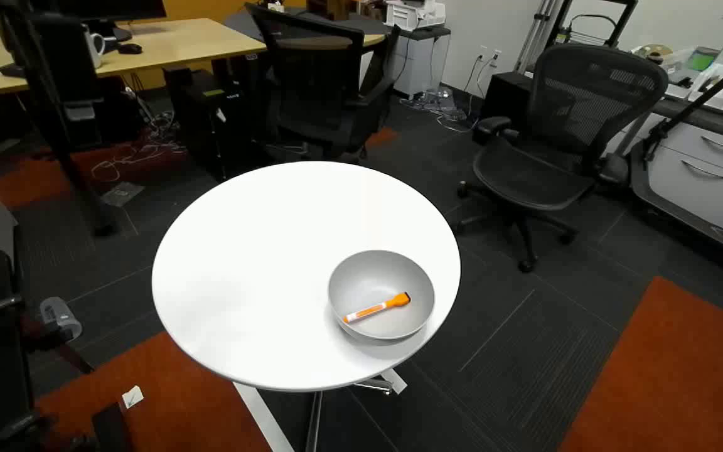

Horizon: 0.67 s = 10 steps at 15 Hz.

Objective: Remove the orange marker from the grey bowl

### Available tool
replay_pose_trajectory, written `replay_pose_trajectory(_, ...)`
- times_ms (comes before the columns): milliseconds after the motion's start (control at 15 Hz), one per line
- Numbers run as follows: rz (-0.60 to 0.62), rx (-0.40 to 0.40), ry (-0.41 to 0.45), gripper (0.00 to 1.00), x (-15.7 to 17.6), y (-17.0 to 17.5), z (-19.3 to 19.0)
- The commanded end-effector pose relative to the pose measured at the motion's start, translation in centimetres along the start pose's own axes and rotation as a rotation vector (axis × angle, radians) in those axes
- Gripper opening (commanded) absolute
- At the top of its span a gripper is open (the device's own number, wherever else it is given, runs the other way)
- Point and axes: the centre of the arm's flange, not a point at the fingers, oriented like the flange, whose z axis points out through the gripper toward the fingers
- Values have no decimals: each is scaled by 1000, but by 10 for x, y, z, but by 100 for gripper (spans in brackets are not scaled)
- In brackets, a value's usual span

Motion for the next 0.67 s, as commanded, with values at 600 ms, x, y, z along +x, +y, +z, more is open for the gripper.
replay_pose_trajectory(600,77,-52,109,100,32,29,-11)
